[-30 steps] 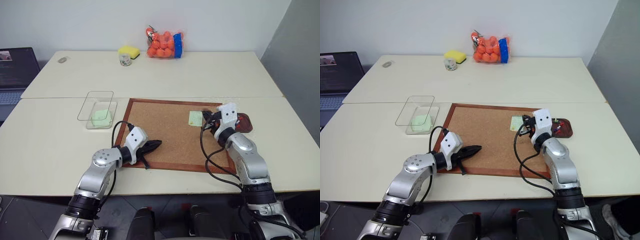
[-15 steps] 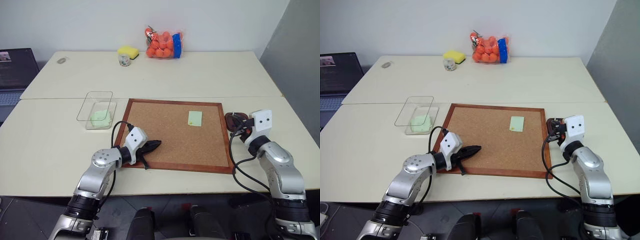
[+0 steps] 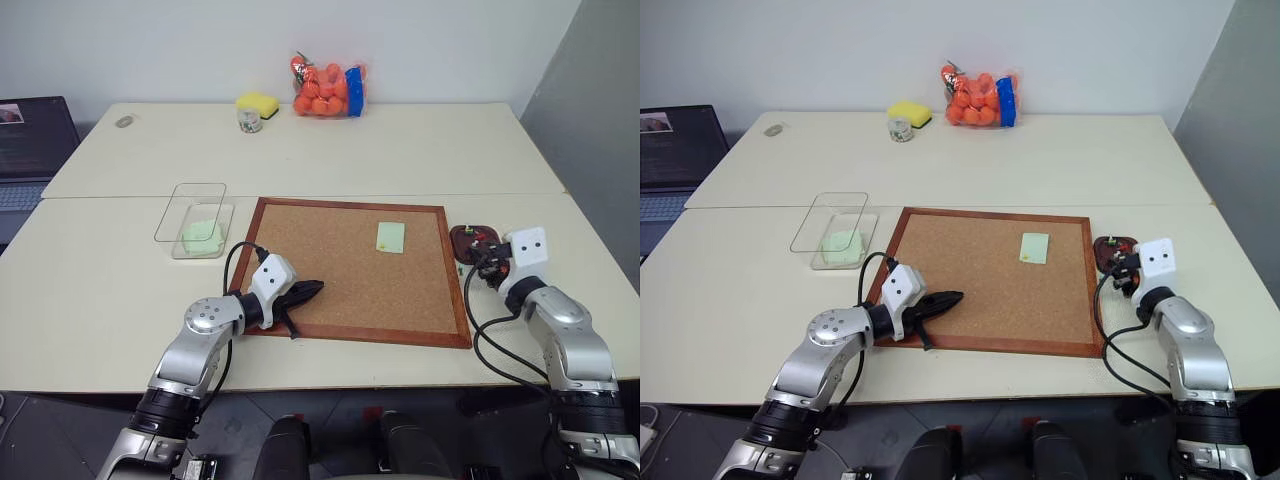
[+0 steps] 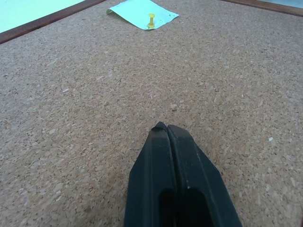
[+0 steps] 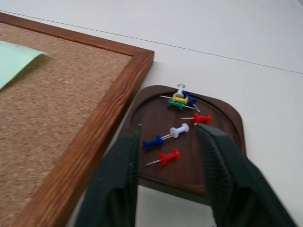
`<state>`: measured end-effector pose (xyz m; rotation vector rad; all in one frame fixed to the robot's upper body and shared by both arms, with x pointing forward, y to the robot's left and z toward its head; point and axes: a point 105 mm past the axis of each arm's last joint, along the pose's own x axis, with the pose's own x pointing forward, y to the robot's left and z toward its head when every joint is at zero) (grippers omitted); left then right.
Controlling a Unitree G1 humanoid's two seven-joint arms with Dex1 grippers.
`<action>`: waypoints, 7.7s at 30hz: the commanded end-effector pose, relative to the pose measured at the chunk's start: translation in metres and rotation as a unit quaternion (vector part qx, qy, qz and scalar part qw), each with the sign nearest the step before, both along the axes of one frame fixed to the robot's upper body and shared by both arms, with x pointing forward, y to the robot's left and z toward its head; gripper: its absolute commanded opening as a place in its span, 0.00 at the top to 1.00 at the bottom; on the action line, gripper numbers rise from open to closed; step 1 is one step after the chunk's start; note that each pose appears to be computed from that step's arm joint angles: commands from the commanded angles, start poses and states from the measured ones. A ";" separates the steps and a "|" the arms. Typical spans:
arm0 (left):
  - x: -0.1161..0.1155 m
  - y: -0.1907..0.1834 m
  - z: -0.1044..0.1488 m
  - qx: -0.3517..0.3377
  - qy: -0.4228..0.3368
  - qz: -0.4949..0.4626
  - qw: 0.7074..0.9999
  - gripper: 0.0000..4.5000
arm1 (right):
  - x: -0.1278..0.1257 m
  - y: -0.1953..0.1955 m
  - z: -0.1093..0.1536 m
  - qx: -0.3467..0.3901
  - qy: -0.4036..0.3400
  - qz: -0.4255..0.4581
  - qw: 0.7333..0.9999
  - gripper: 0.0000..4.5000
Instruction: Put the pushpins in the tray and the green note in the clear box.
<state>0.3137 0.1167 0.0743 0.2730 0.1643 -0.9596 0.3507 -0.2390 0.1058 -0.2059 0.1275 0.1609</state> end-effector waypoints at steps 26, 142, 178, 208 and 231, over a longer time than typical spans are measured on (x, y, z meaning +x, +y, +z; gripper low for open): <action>-0.003 -0.001 -0.014 0.012 0.025 0.001 1.000 1.00 | 0.010 -0.001 0.037 -0.006 -0.069 -0.007 0.998 0.36; 0.045 -0.040 0.093 -0.256 0.114 0.013 0.960 0.01 | -0.017 0.158 0.078 -0.059 -0.144 0.297 0.942 1.00; 0.066 -0.097 0.089 -0.407 0.381 0.077 0.826 0.74 | -0.034 0.175 0.090 -0.129 -0.197 0.330 0.914 1.00; 0.075 -0.072 0.079 -0.391 0.325 0.134 0.851 0.99 | -0.033 0.118 0.114 -0.025 -0.228 0.164 0.959 1.00; 0.033 -0.077 0.136 -0.292 0.125 -0.034 0.947 0.99 | 0.020 0.003 0.037 0.059 0.004 -0.094 0.994 1.00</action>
